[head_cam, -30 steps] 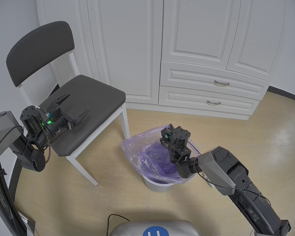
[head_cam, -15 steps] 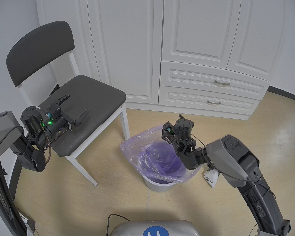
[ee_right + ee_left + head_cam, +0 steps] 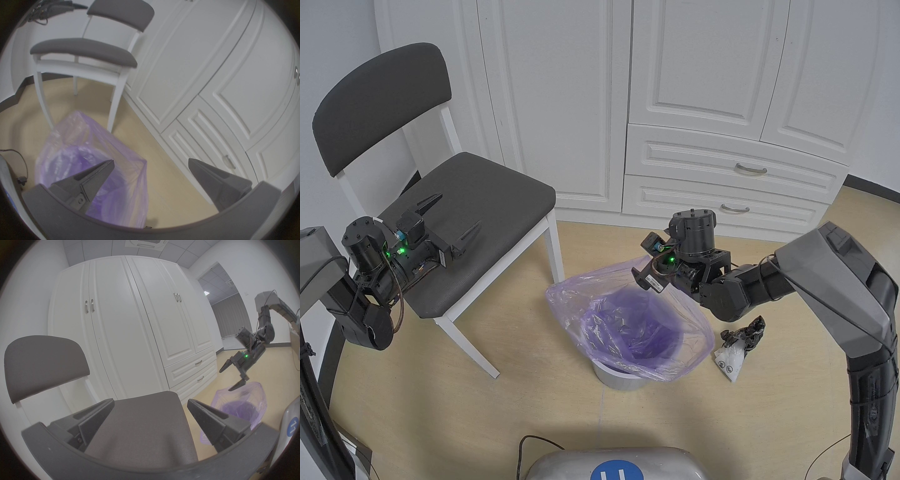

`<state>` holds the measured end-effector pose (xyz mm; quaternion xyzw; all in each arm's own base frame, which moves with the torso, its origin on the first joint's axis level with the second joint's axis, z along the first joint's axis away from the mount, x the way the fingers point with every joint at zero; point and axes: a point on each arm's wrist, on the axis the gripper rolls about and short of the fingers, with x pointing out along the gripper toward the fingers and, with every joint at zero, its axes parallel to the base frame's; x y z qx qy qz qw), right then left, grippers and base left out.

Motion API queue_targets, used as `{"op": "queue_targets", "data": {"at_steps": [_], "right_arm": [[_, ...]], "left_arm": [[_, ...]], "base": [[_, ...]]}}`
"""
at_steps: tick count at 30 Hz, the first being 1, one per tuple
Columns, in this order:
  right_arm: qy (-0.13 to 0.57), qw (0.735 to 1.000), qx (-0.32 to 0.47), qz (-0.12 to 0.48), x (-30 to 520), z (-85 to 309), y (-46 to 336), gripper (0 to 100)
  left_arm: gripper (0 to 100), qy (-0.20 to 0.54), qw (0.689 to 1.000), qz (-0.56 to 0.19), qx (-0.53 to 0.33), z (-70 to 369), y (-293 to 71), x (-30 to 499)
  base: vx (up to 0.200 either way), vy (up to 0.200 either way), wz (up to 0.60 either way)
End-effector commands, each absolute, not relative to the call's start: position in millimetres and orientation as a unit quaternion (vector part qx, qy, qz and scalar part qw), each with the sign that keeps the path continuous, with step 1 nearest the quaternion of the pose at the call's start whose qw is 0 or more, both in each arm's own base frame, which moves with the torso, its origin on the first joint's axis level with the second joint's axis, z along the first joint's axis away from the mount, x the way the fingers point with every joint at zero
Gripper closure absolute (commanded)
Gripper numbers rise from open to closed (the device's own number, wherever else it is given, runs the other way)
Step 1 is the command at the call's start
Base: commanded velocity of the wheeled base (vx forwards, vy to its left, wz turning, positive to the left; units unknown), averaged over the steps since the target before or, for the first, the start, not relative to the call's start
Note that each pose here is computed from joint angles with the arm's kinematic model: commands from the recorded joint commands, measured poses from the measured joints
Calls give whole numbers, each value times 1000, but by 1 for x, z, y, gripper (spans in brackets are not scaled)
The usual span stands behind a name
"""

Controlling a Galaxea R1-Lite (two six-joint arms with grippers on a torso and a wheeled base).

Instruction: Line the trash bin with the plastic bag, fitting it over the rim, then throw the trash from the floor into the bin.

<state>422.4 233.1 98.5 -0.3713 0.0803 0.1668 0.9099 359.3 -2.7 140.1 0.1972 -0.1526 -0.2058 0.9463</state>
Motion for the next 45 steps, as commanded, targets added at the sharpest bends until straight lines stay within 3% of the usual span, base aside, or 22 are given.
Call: {"op": "queue_targets", "data": {"at_steps": [1, 4, 5, 9, 17, 29, 42, 43, 45], "right_arm": [[58, 902, -376, 203, 383, 131, 252, 0], [102, 880, -398, 236, 360, 109, 256, 0], [145, 857, -423, 257, 346, 91, 252, 0], [188, 832, -443, 275, 335, 71, 247, 0], [262, 812, -411, 322, 322, 35, 262, 0], [281, 803, -413, 325, 343, -10, 279, 0], [282, 820, -391, 307, 365, -20, 280, 0], [280, 823, -389, 305, 366, -17, 279, 100], [278, 824, -389, 305, 365, -14, 278, 100]], "left_arm": [[0, -152, 946, -205, 198, 139, -2, 360], [0, -152, 947, -202, 199, 139, 0, 360], [0, -151, 947, -202, 199, 139, 0, 360], [0, -151, 947, -201, 199, 139, 1, 360], [0, -153, 948, -197, 199, 140, 4, 361], [0, -153, 950, -189, 196, 142, 10, 361], [0, -153, 951, -185, 196, 142, 13, 362], [0, -153, 951, -184, 196, 142, 14, 362], [0, -153, 951, -182, 196, 143, 15, 362]], "base": [[0, 0, 0], [0, 0, 0], [0, 0, 0], [0, 0, 0], [0, 0, 0], [0, 0, 0], [0, 0, 0], [0, 0, 0], [0, 0, 0]]}}
